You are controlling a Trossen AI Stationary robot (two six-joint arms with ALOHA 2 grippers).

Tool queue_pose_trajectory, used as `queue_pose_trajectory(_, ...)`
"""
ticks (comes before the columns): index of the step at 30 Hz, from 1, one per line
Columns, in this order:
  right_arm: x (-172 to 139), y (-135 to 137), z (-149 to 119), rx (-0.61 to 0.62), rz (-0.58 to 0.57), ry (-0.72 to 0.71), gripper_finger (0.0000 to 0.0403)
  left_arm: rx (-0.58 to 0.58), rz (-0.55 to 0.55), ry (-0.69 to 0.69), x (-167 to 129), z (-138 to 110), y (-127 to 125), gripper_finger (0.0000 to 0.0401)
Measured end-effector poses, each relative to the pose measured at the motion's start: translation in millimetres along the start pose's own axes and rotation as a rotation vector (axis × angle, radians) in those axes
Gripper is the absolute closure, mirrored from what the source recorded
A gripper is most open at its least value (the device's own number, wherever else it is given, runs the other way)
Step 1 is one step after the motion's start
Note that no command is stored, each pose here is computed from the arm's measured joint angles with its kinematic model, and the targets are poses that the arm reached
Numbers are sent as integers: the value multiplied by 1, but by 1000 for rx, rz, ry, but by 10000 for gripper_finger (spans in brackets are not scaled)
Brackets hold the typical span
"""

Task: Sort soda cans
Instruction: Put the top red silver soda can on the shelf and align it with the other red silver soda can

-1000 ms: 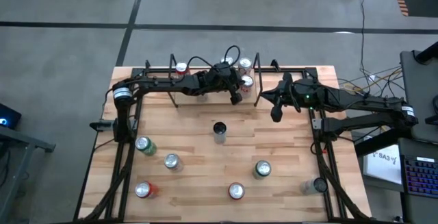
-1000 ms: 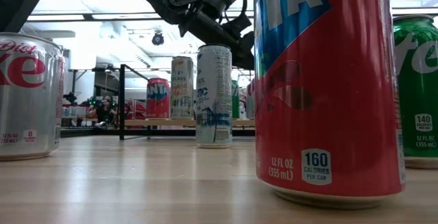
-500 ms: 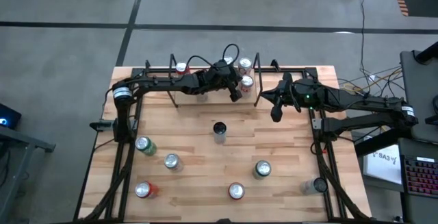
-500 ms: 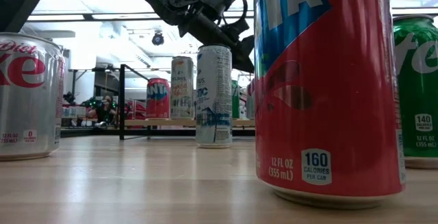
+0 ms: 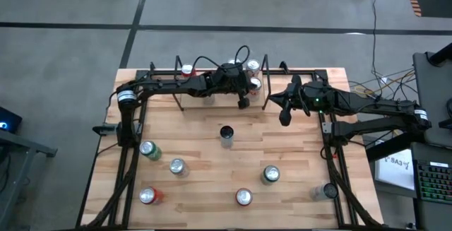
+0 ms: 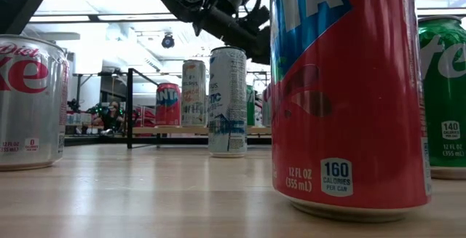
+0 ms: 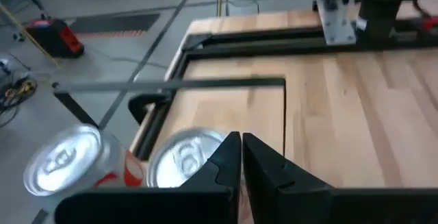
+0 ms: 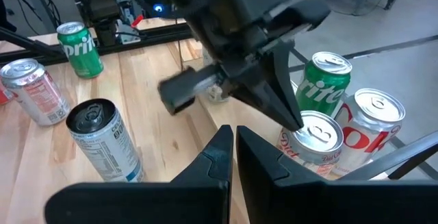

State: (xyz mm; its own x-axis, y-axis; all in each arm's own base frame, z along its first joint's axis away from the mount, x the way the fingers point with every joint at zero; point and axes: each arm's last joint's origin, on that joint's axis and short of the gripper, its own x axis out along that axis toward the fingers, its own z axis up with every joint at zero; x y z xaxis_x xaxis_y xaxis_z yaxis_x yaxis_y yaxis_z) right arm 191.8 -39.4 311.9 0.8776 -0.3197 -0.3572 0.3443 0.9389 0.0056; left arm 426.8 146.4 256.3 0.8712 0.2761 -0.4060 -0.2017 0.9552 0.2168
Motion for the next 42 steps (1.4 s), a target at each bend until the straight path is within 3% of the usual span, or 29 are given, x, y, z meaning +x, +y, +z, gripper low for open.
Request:
queue_pose_trajectory(6,1,0,-2,-1,0,5,392,-26,24,35,13,-14,4,401)
queue_pose_trajectory(16,1,0,-2,-1,0,6,392,-60,152,57,15,-16,7,401)
queue_pose_trajectory(24,1,0,-2,0,-2,5,392,-108,163,52,15,-16,8,401)
queue_pose_trajectory(29,5,-2,-3,29,-107,7,392,-141,159,48,15,-16,6,401)
queue_pose_trajectory(42,59,-6,0,4,-185,61,392,-104,159,4,-32,22,11,401)
